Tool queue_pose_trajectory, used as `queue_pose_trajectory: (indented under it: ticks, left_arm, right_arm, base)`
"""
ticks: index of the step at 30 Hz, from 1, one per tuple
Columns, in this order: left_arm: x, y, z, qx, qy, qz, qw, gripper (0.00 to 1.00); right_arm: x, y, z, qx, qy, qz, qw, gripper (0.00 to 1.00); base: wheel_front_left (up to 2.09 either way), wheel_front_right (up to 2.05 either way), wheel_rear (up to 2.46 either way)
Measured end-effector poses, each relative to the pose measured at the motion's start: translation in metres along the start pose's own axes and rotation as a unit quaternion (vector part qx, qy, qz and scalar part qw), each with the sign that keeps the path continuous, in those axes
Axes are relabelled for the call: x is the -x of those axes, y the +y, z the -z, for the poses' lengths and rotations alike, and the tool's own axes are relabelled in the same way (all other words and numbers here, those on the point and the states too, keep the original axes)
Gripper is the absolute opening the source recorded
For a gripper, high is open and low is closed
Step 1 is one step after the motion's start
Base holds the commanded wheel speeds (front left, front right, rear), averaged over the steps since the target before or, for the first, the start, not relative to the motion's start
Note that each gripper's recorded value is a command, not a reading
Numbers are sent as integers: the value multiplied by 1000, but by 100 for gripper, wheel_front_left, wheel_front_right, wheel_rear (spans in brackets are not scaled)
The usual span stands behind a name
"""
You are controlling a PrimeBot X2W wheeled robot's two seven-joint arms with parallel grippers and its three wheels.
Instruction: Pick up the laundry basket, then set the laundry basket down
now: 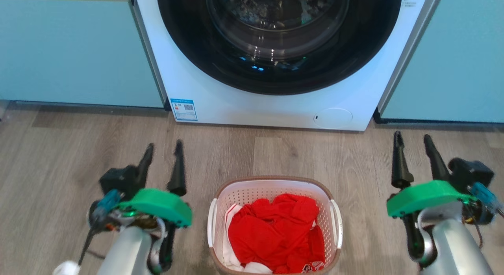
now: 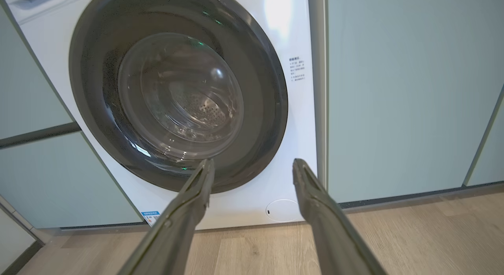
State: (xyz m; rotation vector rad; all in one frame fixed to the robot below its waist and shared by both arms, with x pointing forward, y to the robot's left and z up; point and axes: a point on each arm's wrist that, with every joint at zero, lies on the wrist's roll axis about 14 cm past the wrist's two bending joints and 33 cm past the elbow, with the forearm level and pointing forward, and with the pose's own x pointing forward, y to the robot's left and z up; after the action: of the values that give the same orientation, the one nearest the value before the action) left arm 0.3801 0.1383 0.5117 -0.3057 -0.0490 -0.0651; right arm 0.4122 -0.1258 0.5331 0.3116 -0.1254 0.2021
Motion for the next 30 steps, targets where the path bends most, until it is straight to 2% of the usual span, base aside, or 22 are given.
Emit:
queue_pose_trajectory:
  ticks: [3,9,13,18,23,30]
  left_arm:
    - [10,9,-7,0,-14,-11,1000,100]
    - [17,-1,-16,23,-31,1,999,100]
    - [19,-9,-25,7,-47,17,999,100]
    - [23,-16,-21,-10,-41,30,999,100]
    - [25,-22,-15,-26,-32,43,998,100]
    - [29,-20,1,-9,-7,40,999,100]
  right_arm:
    - [9,4,-11,3,-18,-5,1000,100]
    - [21,15,-21,9,-35,-19,999,100]
    - [24,17,-25,14,-42,-21,999,100]
    - [34,14,-18,21,-29,-15,999,100]
    - [38,5,-26,20,-41,-1,999,100]
    - [43,-3,-26,22,-41,13,999,100]
  base:
    - [0,0,0]
    - [0,0,0]
    - [0,0,0]
    - [0,0,0]
    - [0,0,0]
    - [0,0,0]
